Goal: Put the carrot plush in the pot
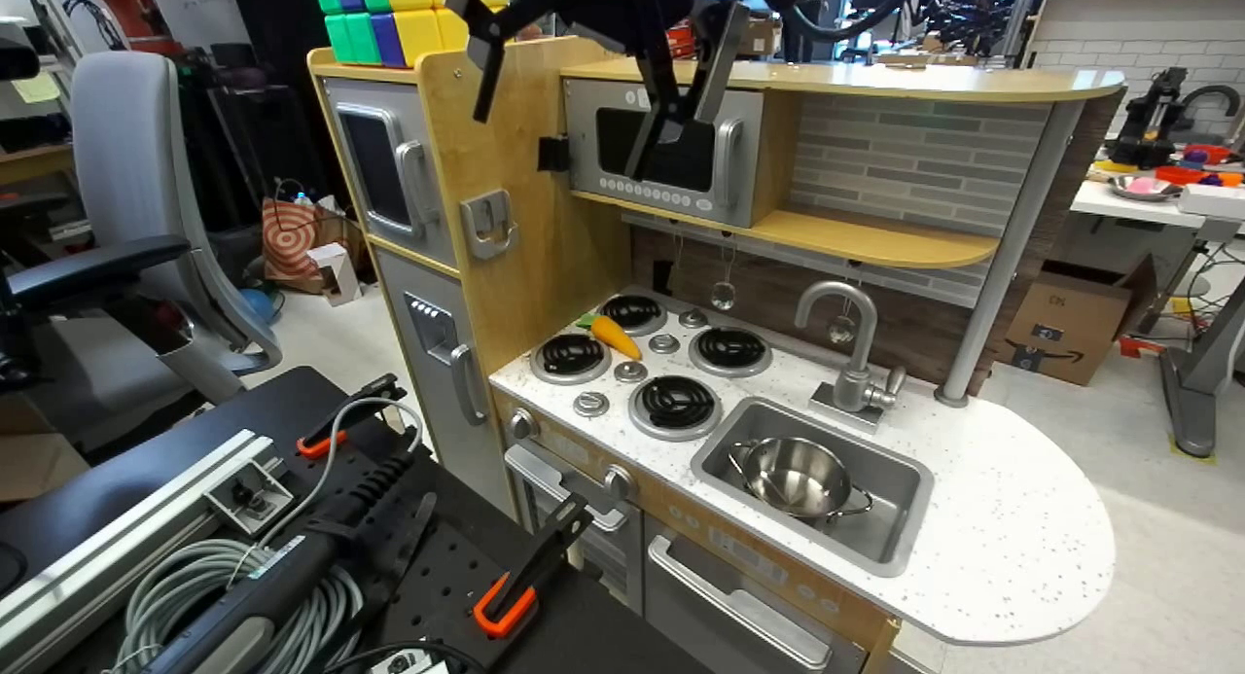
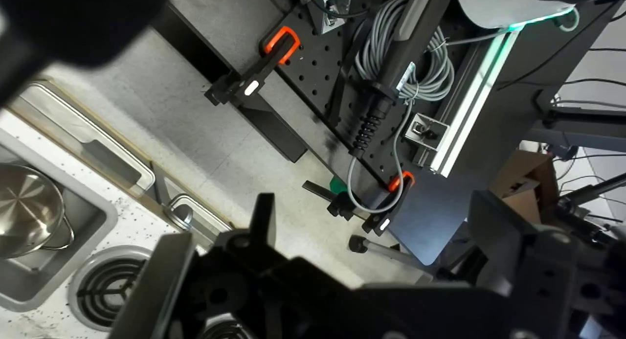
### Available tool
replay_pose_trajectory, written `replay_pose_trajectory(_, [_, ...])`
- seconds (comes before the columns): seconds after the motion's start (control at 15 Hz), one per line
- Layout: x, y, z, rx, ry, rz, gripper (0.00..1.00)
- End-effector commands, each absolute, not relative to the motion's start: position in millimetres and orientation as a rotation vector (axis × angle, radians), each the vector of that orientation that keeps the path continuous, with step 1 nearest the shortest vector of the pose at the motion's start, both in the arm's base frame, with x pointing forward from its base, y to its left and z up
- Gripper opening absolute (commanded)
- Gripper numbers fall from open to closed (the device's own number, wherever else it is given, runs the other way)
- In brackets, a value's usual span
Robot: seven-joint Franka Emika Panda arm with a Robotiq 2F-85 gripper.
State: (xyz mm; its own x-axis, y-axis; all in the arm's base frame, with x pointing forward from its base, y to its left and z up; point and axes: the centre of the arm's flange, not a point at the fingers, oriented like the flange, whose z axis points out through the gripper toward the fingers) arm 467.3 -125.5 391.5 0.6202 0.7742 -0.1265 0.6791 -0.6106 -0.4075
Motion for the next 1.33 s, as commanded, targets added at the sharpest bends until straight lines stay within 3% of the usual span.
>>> replay_pose_trajectory(0.0, [468, -124, 391, -2.58, -1.184, 0.366, 1.0])
replay_pose_trajectory(0.6, [500, -65, 293, -2.843, -1.23, -0.141, 1.0])
replay_pose_trajectory(1.27, [541, -16, 212, -2.92, -1.11, -0.413, 1.0])
